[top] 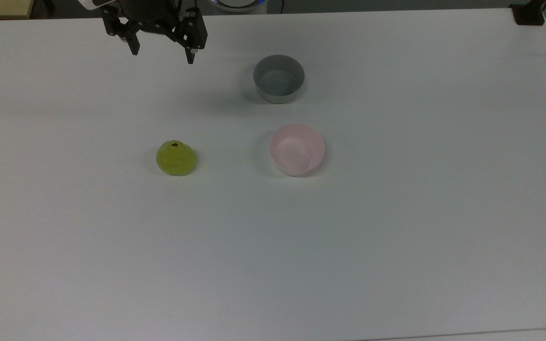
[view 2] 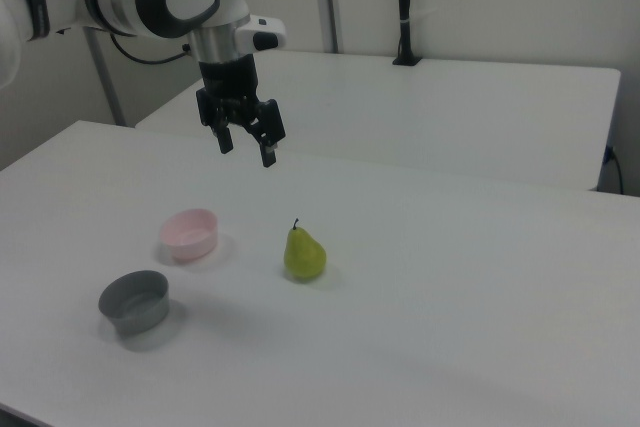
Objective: Place the pear in the bowl
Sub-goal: 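Move the open gripper toward the green pear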
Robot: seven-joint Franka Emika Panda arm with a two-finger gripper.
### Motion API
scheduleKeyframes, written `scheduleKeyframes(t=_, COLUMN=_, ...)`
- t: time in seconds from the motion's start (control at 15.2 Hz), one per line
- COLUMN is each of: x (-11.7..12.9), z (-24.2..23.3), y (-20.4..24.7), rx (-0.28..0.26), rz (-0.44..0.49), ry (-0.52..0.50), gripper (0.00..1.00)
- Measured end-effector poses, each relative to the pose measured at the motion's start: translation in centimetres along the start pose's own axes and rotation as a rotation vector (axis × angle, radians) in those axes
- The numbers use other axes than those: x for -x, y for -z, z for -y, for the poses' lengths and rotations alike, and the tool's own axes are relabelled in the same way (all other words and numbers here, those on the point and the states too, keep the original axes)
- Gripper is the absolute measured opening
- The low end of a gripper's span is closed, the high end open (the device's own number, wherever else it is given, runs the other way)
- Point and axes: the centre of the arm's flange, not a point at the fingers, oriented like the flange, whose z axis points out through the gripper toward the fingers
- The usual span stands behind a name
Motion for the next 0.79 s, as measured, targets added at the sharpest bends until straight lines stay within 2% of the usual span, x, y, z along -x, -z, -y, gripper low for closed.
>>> scheduleKeyframes(t=0.79, x=0.10, z=-0.15, y=0.31, rx=0.001, rz=-0.005, ry=-0.003, gripper=1.00)
